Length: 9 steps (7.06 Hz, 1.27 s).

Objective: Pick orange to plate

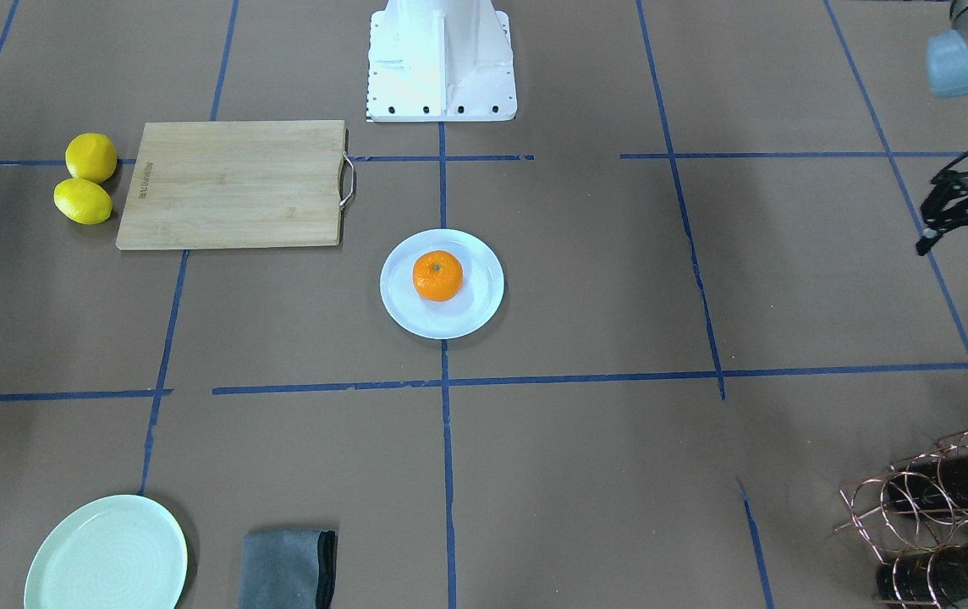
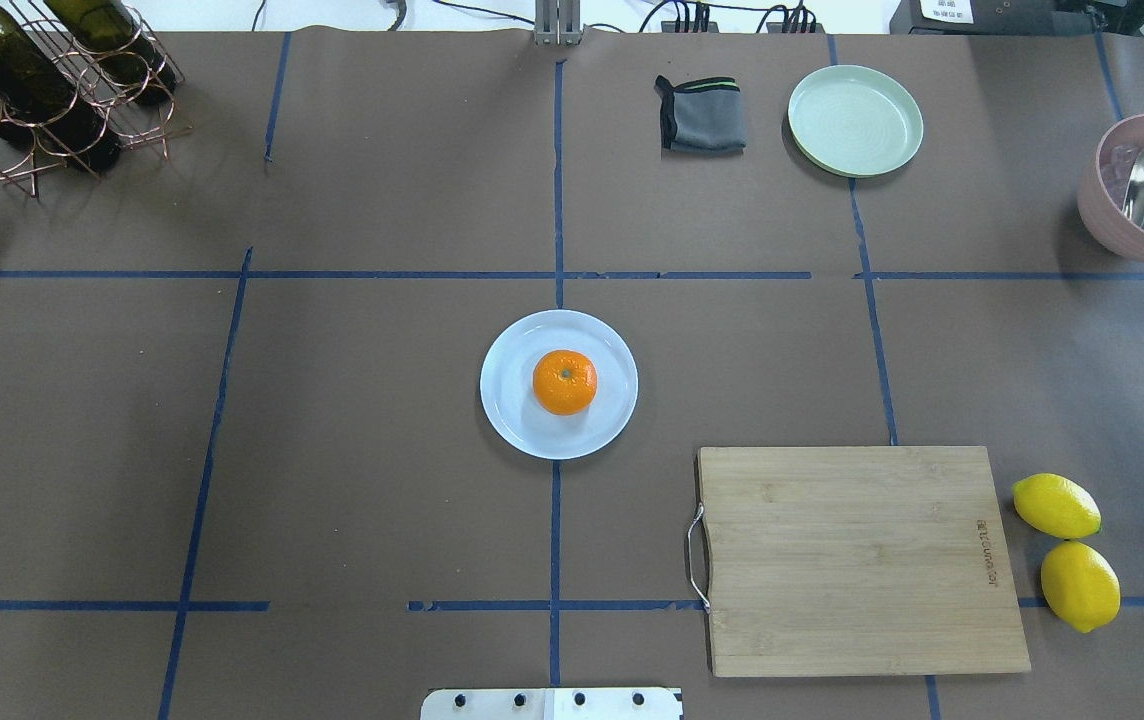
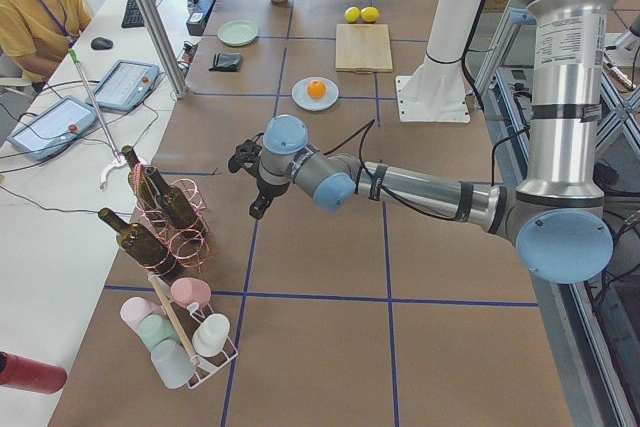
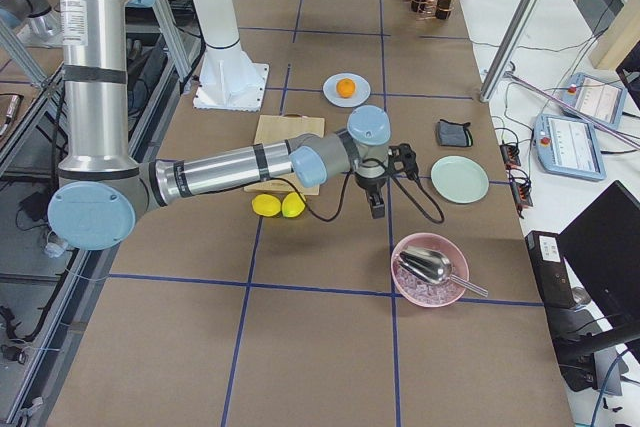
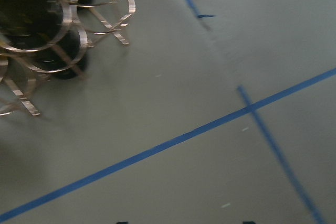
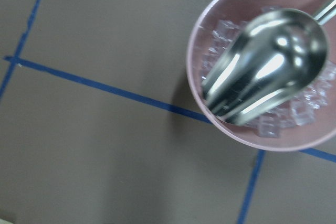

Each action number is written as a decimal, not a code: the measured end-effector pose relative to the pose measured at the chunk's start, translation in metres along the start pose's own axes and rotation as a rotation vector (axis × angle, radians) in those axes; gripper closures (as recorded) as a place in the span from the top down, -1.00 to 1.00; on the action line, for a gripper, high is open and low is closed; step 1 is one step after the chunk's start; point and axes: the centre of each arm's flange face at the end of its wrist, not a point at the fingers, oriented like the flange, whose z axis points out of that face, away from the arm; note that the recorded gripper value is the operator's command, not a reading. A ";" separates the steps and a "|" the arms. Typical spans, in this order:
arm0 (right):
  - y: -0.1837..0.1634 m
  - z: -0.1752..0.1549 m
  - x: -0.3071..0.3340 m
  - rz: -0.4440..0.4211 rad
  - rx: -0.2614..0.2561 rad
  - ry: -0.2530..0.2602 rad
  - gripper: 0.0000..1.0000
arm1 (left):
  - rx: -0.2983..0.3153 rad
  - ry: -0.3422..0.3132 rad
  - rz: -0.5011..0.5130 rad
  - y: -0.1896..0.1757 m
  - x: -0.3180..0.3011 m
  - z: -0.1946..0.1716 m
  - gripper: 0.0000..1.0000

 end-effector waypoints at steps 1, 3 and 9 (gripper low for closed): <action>0.016 -0.014 0.037 -0.038 -0.040 0.013 1.00 | -0.039 -0.008 -0.006 0.016 -0.038 -0.022 0.58; 0.030 -0.031 0.065 -0.055 -0.096 -0.002 1.00 | -0.124 0.000 -0.082 0.034 -0.066 -0.037 1.00; 0.011 -0.044 0.061 0.027 -0.162 -0.042 1.00 | -0.221 0.005 -0.178 0.024 -0.058 -0.048 1.00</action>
